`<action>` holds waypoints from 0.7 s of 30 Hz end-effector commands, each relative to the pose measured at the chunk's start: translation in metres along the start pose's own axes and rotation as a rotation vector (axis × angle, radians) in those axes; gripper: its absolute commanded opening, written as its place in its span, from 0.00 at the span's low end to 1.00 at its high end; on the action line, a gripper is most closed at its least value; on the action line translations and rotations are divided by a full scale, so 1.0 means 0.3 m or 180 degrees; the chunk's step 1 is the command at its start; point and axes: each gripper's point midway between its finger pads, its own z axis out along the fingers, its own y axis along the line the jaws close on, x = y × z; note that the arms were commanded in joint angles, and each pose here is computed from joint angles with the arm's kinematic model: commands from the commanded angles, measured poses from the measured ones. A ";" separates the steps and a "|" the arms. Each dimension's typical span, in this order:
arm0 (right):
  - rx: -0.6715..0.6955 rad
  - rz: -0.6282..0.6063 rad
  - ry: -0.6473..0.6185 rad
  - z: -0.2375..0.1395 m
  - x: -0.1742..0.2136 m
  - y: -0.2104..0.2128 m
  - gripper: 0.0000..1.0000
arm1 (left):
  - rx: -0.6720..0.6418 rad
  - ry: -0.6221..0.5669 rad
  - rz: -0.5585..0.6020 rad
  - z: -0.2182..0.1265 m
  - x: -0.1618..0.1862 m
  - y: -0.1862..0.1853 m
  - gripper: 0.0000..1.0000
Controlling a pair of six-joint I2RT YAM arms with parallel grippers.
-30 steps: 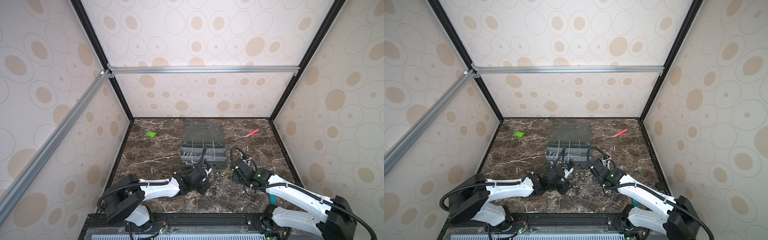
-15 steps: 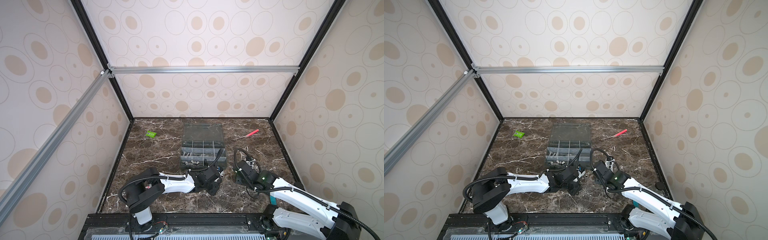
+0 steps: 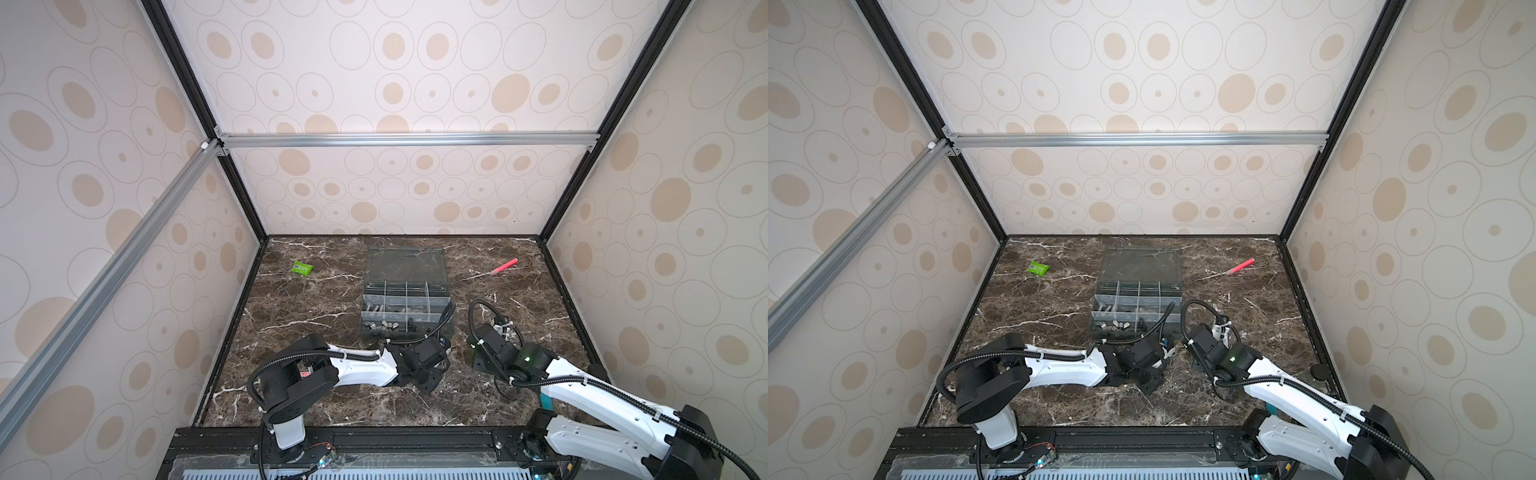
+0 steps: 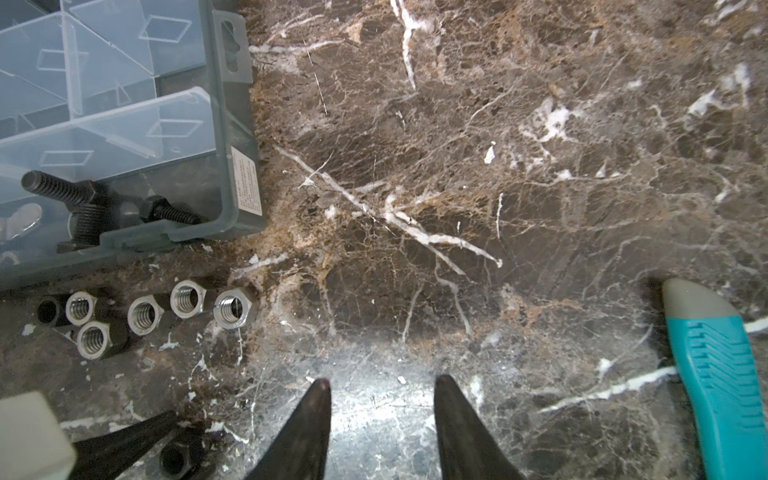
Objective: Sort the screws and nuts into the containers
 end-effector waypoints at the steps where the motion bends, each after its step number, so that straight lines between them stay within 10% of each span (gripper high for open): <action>1: 0.0075 0.0085 -0.0015 0.006 0.007 -0.028 0.45 | -0.0125 0.0099 0.0140 0.004 0.015 0.005 0.40; 21: 0.0082 0.0071 0.0016 0.018 0.008 -0.014 0.45 | -0.0349 -0.0059 0.0024 -0.024 0.003 0.053 0.16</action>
